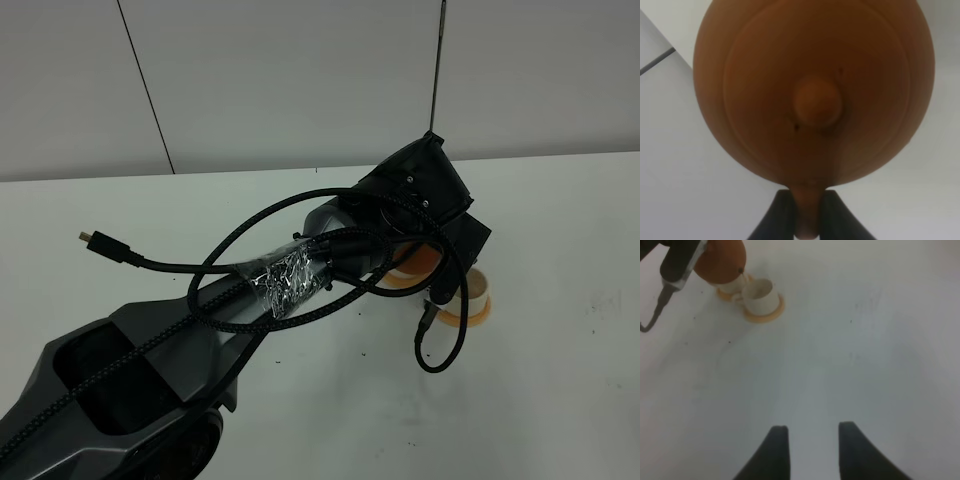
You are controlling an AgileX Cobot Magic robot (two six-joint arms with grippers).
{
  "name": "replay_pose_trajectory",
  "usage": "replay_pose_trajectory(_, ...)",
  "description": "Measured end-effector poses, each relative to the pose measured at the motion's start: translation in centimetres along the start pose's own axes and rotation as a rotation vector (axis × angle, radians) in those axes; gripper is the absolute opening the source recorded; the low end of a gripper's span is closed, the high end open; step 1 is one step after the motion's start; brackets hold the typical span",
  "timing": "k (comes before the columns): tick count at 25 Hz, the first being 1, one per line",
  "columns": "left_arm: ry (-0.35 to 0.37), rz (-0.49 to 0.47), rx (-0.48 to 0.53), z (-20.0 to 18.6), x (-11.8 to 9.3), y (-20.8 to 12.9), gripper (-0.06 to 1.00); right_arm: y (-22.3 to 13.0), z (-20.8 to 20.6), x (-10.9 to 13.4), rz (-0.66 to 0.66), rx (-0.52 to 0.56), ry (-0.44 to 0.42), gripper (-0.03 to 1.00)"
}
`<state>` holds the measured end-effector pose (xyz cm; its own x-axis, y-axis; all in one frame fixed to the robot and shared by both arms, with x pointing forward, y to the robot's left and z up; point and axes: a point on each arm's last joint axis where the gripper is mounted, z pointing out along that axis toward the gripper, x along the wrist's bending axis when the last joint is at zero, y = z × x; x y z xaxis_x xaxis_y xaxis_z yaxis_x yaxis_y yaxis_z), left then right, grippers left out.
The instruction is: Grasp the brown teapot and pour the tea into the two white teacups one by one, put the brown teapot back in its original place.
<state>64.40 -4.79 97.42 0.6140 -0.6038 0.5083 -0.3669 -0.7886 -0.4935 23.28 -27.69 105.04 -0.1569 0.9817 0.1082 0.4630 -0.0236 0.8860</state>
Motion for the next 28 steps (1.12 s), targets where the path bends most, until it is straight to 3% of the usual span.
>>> replay_pose_trajectory(28,0.029,0.063,0.028,0.14,0.09,0.56,0.17,0.0,0.0,0.0,0.0,0.0,0.0,0.24)
